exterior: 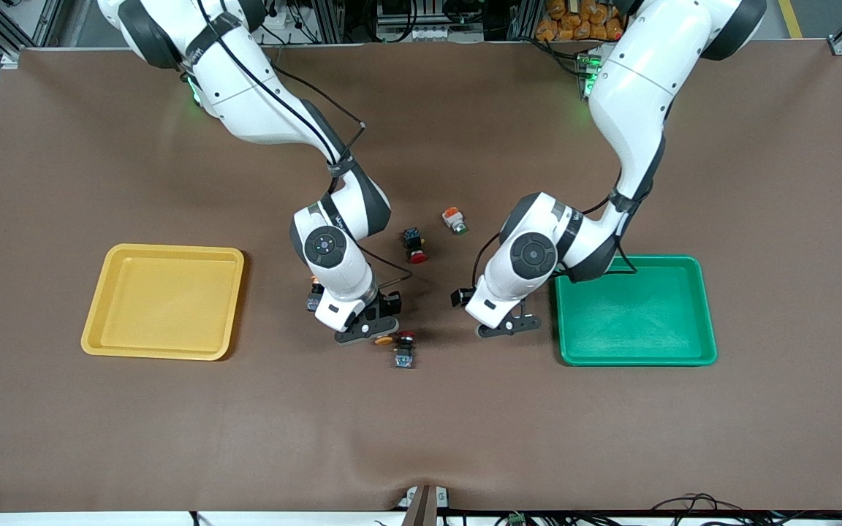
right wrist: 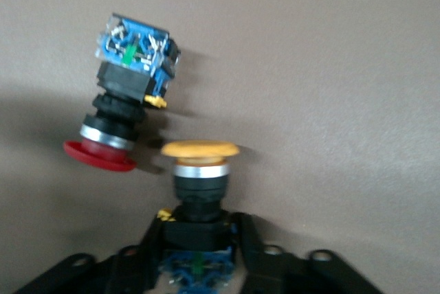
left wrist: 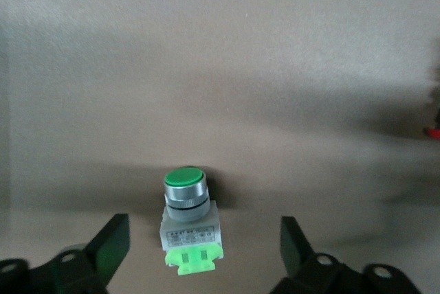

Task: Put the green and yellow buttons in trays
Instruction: 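Grasp the green and yellow buttons with the left and right grippers, then move the green and yellow buttons into the green and yellow trays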

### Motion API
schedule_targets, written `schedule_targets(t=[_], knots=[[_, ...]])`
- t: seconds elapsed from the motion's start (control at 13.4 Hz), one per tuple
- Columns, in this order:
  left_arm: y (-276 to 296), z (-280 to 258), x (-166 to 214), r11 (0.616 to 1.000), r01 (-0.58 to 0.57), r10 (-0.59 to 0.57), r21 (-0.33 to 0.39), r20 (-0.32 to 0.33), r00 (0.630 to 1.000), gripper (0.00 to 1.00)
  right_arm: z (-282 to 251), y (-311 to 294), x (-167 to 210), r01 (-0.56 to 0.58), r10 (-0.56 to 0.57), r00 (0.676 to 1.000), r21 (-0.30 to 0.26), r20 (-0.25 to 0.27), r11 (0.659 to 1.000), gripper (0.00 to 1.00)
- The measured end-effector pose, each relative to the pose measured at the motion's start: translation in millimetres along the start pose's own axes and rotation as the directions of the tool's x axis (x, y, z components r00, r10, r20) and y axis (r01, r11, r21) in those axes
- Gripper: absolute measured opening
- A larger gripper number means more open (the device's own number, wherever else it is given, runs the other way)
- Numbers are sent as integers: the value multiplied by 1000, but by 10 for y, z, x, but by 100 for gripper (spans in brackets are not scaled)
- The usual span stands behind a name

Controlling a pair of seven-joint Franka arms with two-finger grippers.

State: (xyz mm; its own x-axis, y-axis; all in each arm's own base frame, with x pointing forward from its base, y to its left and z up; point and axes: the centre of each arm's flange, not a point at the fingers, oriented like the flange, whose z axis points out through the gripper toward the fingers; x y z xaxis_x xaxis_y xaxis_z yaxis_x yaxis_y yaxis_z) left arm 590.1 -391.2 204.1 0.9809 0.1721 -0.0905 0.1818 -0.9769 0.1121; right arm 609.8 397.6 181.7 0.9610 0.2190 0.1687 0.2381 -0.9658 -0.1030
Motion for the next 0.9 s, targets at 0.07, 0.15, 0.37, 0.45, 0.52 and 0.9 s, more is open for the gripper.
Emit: schedule_targets(t=[0.07,0.15,0.37,0.45,0.52,0.9], knots=[[-3,31,-10,1000,0,0,3,4,1000,95,-44,26,34,-5,5,1000,-1,-5,1000,41],[-13,59,-15,1000,0,0,7,7,1000,88,-107,67,71,-13,13,1000,-5,1,1000,41],[-55,130,-17,1000,4,-4,17,15,1000,86,-508,257,212,-46,47,999,-11,28,999,41],[-66,156,-21,1000,4,-5,20,19,1000,80,-698,370,271,-64,65,997,-11,34,998,41],[-71,177,-25,1000,5,-5,22,21,1000,68,-905,519,329,-87,87,995,-12,43,996,41],[-69,115,19,1000,7,-8,15,10,1000,41,-2017,1507,371,-167,169,969,-27,179,986,41]])
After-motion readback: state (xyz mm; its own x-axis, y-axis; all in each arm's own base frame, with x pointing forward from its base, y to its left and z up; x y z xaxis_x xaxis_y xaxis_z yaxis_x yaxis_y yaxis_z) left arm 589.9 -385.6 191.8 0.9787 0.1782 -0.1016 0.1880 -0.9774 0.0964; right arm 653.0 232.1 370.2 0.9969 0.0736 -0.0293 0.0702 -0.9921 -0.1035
